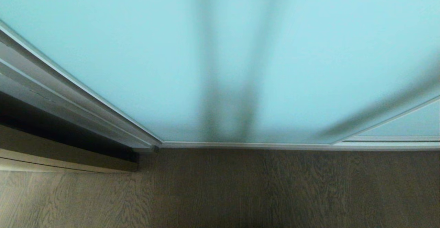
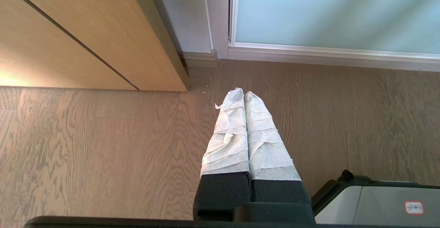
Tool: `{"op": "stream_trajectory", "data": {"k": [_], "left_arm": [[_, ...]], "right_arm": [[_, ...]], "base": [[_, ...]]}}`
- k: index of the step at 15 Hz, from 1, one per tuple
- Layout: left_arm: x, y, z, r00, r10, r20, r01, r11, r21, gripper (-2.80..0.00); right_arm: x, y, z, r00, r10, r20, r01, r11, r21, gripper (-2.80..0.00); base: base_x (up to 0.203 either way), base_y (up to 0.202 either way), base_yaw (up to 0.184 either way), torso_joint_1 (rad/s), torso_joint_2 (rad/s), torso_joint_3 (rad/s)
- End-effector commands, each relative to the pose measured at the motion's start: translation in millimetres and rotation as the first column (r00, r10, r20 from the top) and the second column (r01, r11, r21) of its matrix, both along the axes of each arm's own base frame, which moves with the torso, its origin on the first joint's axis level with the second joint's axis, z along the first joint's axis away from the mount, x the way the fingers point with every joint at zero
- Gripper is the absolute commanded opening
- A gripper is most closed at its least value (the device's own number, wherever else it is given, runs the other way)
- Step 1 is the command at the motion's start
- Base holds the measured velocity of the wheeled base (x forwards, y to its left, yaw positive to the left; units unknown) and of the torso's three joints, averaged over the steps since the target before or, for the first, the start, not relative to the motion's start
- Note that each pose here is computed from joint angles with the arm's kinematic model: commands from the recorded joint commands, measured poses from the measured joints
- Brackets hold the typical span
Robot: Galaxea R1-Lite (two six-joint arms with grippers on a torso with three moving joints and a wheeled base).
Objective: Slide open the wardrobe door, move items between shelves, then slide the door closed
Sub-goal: Open the door
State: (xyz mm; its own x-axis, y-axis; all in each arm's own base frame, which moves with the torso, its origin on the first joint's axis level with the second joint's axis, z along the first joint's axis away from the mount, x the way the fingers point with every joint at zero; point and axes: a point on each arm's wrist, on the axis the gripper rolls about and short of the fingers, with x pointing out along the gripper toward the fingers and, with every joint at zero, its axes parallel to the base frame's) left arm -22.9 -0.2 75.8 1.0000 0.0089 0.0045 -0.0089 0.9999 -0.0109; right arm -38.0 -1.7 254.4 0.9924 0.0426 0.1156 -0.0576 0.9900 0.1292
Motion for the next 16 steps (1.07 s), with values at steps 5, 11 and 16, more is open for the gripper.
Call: {"op": "stream_trajectory", "data": {"k": [5, 11, 16], "left_arm": [[0, 0, 0, 1.0, 0.002, -0.003, -0.002, 1.0, 0.0, -2.8], [0, 0, 0, 1.0, 0.002, -0.003, -0.002, 1.0, 0.0, -2.8], [0, 0, 0, 1.0, 0.0, -0.002, 0.0, 1.0, 0.0, -2.8]], "right_arm": [[64, 2, 50, 0.993, -0.025, -0.117, 0.039, 0.992, 0.118, -2.8], [70, 0, 68, 0.99, -0.113, -0.09, 0.121, 0.988, 0.099, -2.8], [87, -4, 72, 0.969, -0.236, -0.071, 0.239, 0.97, 0.039, -2.8]], "base": [[0.0, 0.0, 0.0, 0.0, 0.0, 0.0], [0.0, 0.0, 0.0, 0.0, 0.0, 0.0], [0.0, 0.0, 0.0, 0.0, 0.0, 0.0]]}}
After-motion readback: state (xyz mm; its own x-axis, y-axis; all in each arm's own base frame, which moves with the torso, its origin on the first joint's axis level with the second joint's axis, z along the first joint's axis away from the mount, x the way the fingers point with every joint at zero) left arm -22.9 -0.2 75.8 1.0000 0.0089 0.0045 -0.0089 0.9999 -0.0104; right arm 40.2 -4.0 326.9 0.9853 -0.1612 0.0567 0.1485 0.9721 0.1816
